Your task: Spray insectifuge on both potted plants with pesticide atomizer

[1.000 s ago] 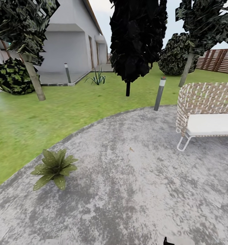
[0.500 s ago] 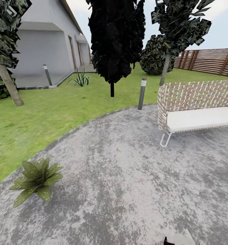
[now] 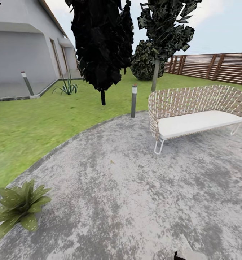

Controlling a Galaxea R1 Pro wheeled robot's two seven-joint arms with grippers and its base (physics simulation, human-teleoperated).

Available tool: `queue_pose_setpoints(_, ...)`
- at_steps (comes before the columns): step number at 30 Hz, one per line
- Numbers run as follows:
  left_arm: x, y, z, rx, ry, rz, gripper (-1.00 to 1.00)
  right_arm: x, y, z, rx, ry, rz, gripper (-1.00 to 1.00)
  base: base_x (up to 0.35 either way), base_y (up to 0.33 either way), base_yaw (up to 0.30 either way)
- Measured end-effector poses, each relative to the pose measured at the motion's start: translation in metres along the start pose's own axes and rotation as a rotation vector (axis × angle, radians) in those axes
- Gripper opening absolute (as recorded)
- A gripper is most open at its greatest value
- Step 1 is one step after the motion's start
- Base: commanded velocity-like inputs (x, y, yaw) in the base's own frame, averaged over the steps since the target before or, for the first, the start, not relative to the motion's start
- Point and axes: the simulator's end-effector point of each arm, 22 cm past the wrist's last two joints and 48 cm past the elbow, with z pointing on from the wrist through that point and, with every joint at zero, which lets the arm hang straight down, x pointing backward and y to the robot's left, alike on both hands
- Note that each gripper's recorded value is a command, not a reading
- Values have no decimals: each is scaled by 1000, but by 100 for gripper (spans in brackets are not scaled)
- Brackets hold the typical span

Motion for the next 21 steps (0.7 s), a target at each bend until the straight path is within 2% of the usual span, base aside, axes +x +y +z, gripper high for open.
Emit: queue_pose_setpoints(21, -10, 1, -4, -1, -15, -1, -100, -12, 0, -4, 0, -16, 9, 100, 0, 0, -279)
